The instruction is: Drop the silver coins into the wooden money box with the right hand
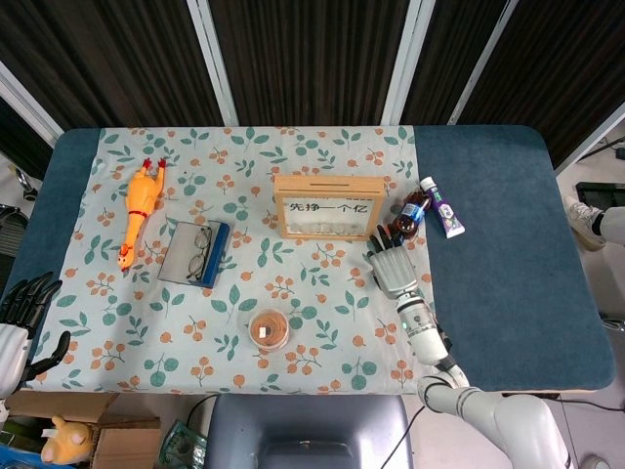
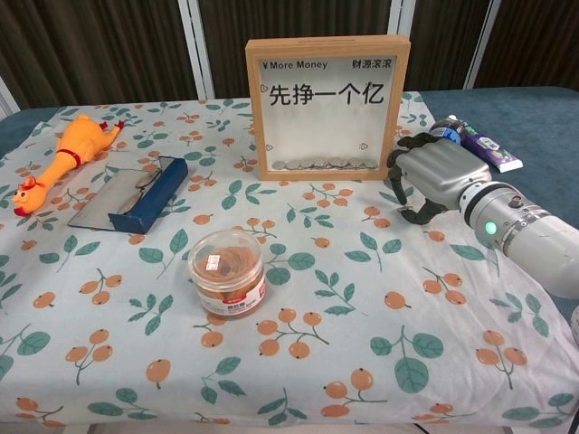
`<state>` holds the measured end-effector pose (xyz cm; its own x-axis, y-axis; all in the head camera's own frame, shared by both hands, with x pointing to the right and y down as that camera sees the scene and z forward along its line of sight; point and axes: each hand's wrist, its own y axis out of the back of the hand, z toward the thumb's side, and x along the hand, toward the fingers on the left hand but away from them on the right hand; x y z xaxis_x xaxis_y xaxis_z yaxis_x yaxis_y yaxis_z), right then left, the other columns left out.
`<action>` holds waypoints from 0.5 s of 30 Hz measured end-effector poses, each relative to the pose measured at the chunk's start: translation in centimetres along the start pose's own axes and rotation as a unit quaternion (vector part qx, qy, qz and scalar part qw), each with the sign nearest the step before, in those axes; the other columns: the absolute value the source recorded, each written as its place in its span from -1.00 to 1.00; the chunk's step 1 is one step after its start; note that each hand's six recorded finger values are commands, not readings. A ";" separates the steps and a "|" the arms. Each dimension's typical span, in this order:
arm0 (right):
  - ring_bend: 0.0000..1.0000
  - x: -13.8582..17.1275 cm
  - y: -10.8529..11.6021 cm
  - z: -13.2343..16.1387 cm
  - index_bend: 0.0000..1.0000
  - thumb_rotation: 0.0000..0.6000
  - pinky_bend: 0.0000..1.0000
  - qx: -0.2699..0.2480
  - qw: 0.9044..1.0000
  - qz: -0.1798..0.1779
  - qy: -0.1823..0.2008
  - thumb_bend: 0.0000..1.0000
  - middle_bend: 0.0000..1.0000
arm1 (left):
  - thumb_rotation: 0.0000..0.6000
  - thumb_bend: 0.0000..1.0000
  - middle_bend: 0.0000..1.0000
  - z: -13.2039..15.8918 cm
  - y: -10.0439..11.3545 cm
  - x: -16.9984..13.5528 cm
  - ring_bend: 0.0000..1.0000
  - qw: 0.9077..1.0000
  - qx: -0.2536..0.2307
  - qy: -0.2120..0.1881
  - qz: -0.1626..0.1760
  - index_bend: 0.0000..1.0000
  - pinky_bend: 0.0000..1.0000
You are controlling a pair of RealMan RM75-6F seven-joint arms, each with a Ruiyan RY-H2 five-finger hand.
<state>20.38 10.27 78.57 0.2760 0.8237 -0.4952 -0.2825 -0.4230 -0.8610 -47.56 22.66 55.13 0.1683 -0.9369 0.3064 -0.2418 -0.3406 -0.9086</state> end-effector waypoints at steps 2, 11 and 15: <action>-0.85 0.0 0.0 0.1 0.44 1.00 -0.70 -0.001 1.000 0.000 0.001 -0.08 -0.48 | 1.00 -0.10 -1.00 0.0 0.0 0.0 -1.00 1.000 0.000 0.000 0.001 -1.00 -1.00; -0.85 0.0 0.0 0.2 0.45 1.00 -0.70 -0.001 1.000 -0.001 0.001 0.08 -0.48 | 1.00 -0.10 -1.00 -0.1 0.1 0.0 -1.00 1.000 0.001 0.001 0.002 -1.00 -1.00; -0.85 0.0 -0.1 0.3 0.46 1.00 -0.70 0.000 1.000 0.000 0.003 0.09 -0.48 | 1.00 -0.10 -1.00 0.0 0.1 0.0 -1.00 1.000 0.001 0.001 0.003 -1.00 -0.99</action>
<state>20.15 10.40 78.67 0.2811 0.8216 -0.4960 -0.2823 -0.4232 -0.8610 -47.61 22.63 55.07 0.1652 -0.9389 0.3019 -0.2404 -0.3352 -0.9110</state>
